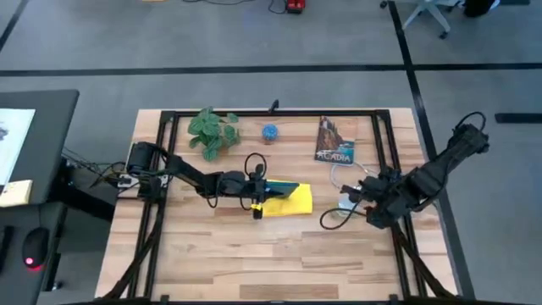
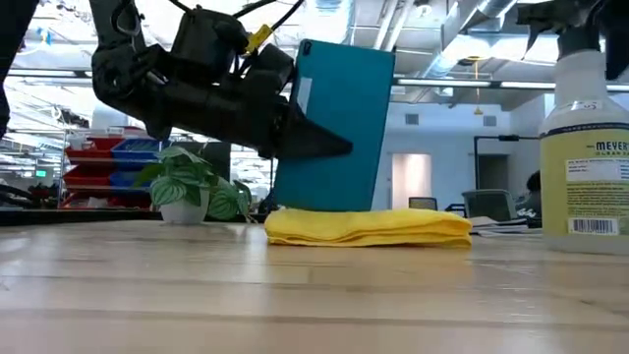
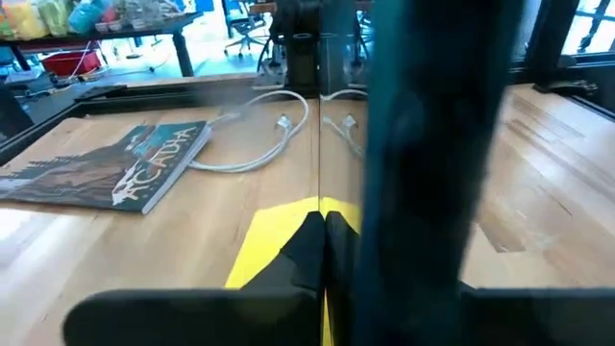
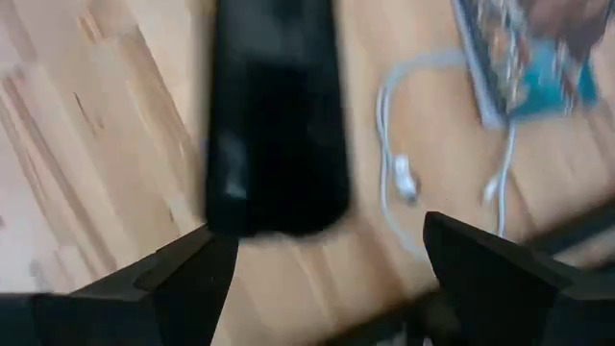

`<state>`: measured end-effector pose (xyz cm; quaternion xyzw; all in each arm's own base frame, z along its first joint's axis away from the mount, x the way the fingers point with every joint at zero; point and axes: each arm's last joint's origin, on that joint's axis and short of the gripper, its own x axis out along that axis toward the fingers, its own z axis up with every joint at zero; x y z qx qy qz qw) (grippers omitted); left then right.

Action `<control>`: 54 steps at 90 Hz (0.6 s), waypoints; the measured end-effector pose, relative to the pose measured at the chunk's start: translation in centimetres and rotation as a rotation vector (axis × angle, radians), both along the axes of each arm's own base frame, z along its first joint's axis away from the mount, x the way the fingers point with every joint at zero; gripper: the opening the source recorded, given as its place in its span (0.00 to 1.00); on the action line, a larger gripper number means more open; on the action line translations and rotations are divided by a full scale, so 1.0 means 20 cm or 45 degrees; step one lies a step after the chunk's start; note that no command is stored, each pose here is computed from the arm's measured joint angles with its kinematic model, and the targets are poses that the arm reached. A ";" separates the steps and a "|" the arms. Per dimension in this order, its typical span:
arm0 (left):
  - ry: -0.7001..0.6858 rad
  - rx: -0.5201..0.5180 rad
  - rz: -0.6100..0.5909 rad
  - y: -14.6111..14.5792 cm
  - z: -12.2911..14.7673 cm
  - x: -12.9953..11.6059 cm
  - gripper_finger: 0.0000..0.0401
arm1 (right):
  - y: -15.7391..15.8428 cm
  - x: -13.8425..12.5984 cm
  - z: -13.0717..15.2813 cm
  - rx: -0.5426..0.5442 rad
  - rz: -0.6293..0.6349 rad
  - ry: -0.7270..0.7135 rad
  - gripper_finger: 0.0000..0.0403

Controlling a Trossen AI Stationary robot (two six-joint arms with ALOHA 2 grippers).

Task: Apply microfiber cloth
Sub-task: Wipe the back of the blue tablet using the yellow microfiber cloth

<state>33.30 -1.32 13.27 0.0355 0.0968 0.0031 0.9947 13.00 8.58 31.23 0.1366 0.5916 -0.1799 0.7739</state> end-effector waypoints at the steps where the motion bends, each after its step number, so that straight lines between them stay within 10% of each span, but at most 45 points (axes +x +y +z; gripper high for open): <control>1: 0.000 -0.003 0.001 0.00 0.00 0.00 0.02 | 0.00 0.00 0.00 0.012 -0.013 0.008 0.79; 18: -0.006 -0.025 0.005 0.00 0.00 0.00 0.03 | -0.02 0.01 0.16 0.117 -0.106 -0.053 0.79; 54: 0.083 -0.025 -0.045 0.07 -0.03 0.00 0.02 | 0.03 0.16 0.57 -0.156 0.067 -0.503 0.79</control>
